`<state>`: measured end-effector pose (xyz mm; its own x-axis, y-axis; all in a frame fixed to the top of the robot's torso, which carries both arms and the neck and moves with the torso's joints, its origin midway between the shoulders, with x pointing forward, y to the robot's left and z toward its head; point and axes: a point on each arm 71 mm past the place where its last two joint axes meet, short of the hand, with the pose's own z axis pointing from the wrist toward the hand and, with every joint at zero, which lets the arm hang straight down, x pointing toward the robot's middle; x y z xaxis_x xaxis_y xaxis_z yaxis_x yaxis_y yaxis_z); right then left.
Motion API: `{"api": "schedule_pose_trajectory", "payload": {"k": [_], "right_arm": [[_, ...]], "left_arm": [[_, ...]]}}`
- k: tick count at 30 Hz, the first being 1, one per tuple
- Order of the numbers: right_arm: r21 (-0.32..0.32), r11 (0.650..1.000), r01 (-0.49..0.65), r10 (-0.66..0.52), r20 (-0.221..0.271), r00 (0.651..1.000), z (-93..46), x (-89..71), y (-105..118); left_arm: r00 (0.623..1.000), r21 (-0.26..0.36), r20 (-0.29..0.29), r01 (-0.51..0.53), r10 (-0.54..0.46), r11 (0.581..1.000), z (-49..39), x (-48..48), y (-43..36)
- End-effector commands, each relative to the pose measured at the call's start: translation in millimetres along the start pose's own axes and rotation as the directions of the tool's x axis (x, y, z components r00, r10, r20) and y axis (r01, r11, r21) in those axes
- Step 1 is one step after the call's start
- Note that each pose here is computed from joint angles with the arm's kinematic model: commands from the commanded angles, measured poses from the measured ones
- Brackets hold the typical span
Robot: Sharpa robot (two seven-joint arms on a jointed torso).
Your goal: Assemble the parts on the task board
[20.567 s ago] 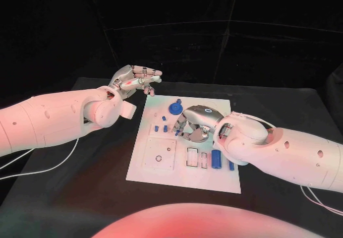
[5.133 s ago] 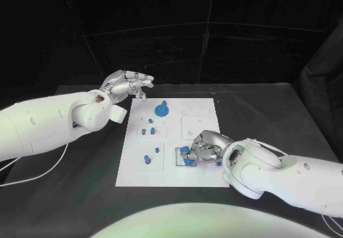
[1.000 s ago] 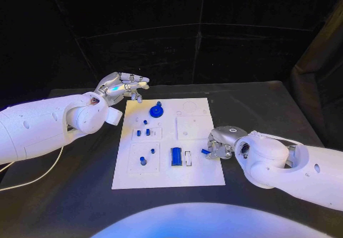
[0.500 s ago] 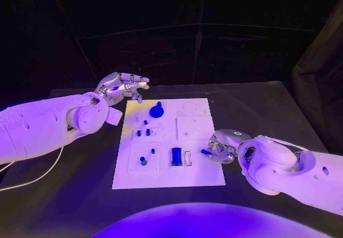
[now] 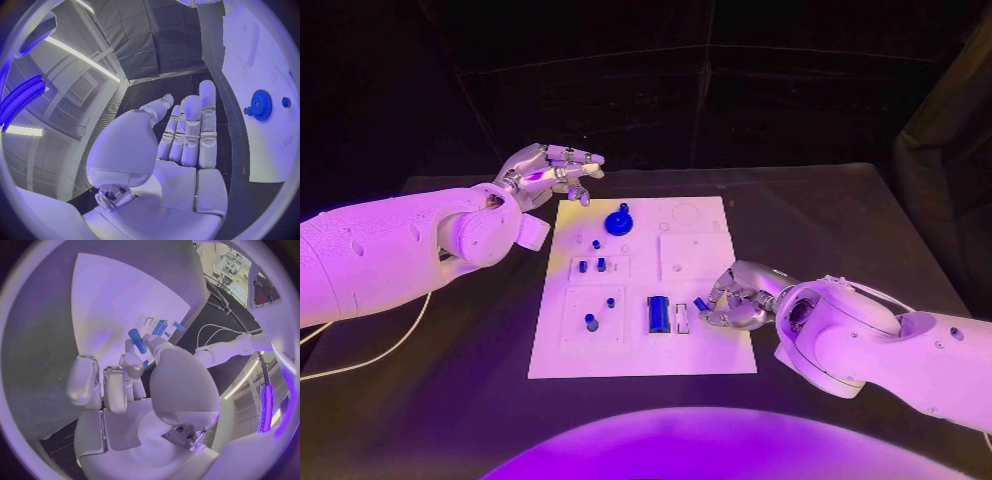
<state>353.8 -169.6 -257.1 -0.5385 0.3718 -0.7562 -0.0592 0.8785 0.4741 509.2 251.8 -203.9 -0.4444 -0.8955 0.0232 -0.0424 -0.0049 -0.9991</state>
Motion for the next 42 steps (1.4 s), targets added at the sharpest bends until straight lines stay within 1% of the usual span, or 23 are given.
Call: {"api": "schedule_pose_trajectory", "payload": {"k": [1,4,8,18,22,35,42], "right_arm": [[0.028,0.996,-0.086,0.087,-0.054,0.995,1.9,4.2,-0.1],[0.05,0.994,-0.1,0.105,-0.096,0.99,4.8,8.6,0.7],[0.059,0.992,-0.112,0.118,-0.116,0.986,7.7,12.0,4.1],[0.07,0.992,-0.106,0.115,-0.124,0.986,14.9,15.7,9.1],[0.064,0.993,-0.097,0.105,-0.131,0.986,16.7,17.7,13.0],[0.041,0.996,-0.076,0.08,-0.114,0.99,18.8,18.3,18.9],[0.046,0.997,-0.064,0.069,-0.115,0.991,20.4,18.2,17.7]], "left_arm": [[1.0,0.004,-0.01,0.009,-0.009,1.0,0.4,1.6,-1.2],[1.0,0.003,-0.01,0.009,-0.009,1.0,0.2,1.8,-1.2],[1.0,0.003,-0.01,0.009,-0.009,1.0,0.2,1.8,-1.3],[1.0,0.002,-0.014,0.011,-0.011,1.0,0.3,2.7,-1.2],[1.0,0.002,-0.016,0.012,-0.012,1.0,0.3,2.9,-1.3],[1.0,-0.001,-0.02,0.013,-0.013,1.0,0.4,3.5,-1.1],[1.0,-0.002,-0.022,0.014,-0.014,1.0,0.6,3.8,-1.0]]}}
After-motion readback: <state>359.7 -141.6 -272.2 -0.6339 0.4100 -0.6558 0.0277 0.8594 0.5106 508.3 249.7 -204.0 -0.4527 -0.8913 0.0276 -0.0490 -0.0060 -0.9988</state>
